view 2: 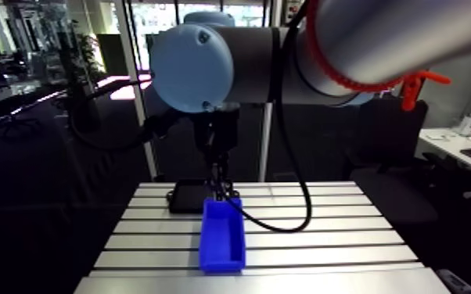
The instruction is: Pick up the M10 bolt from the tray and put it into the blue bin.
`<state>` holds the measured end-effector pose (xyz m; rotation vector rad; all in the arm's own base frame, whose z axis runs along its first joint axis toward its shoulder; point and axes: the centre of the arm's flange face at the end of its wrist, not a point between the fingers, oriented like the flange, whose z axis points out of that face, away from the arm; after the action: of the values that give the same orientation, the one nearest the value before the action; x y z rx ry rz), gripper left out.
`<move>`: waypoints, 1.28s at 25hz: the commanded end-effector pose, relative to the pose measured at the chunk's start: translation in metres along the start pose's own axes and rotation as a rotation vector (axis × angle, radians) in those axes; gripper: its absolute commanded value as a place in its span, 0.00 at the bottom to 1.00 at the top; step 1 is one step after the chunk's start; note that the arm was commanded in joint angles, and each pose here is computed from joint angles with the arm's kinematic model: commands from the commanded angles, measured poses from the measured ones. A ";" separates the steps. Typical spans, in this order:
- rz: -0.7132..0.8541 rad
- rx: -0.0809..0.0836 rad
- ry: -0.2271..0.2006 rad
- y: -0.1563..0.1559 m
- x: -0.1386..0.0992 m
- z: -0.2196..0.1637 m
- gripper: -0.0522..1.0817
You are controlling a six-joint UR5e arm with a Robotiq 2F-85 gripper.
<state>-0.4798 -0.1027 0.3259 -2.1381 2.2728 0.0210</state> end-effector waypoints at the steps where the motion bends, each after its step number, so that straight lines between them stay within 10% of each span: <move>1: -0.002 0.004 0.001 0.008 0.001 0.029 0.95; 32: 0.027 0.098 -0.006 0.031 -0.011 0.139 0.94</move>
<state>-0.5125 -0.0874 0.1963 -2.0641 2.2542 -0.0685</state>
